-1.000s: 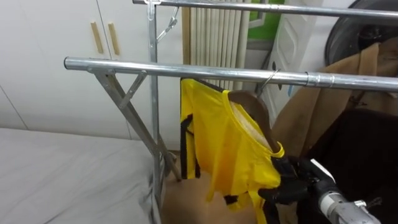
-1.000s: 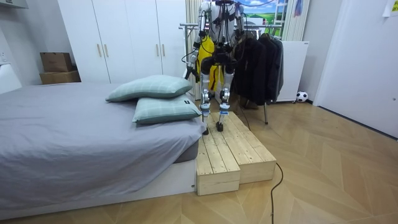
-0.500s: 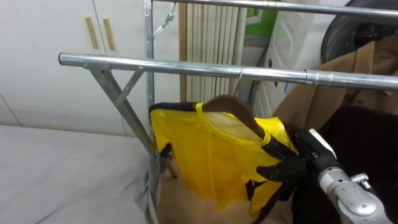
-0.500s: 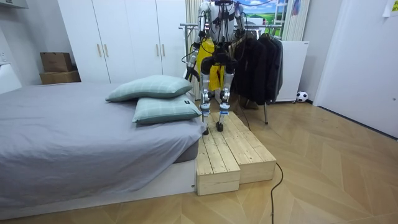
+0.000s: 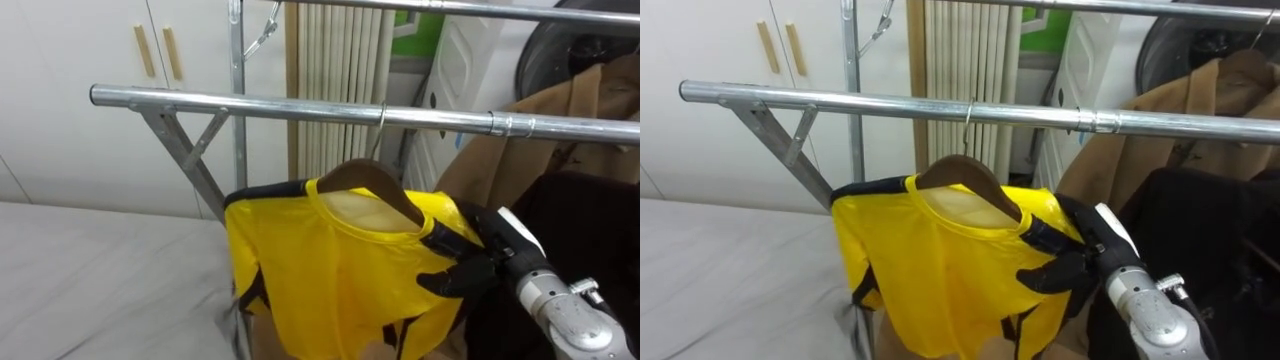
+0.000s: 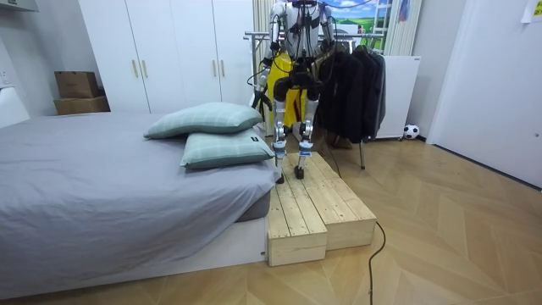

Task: Hang clothes

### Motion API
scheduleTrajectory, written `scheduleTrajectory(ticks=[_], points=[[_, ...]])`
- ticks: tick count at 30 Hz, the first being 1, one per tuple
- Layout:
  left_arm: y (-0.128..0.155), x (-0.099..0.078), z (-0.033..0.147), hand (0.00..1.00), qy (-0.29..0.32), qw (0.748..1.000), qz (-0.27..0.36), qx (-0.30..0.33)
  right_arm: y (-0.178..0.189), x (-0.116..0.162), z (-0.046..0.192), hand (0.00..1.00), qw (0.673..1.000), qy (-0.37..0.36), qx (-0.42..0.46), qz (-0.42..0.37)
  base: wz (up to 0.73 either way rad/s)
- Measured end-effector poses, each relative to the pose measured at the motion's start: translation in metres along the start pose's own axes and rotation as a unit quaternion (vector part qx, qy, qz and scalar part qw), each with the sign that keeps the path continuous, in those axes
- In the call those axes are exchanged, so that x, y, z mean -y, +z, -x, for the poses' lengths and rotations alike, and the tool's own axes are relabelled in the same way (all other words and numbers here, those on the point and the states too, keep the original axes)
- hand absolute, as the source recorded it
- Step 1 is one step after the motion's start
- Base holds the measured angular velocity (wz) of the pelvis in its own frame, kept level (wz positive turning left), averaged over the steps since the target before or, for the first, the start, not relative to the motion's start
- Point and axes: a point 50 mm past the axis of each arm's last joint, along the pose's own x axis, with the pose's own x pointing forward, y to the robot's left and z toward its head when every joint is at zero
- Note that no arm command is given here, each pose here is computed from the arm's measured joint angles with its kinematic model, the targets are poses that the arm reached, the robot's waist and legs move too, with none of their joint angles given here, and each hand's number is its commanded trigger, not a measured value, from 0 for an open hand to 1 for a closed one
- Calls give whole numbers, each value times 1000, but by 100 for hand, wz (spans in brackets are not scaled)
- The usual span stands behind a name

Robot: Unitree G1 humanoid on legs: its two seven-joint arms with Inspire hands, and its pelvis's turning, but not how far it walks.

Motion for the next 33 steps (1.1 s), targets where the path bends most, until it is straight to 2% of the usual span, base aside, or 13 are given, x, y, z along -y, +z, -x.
scheduleTrajectory(ticks=[4,20,25,33], points=[[-1,0,0,0,0,1000,0,-1,3,3,2,0,1000,-6,6,21,0],[-4,0,0,0,0,1000,4,-7,-8,7,8,0,1000,-25,-11,12,0],[-5,0,0,0,0,1000,4,-9,-18,18,15,0,997,-65,-22,-36,0],[-11,2,1,0,-1,1000,10,-18,-59,31,37,0,980,-128,-86,-125,-3]])
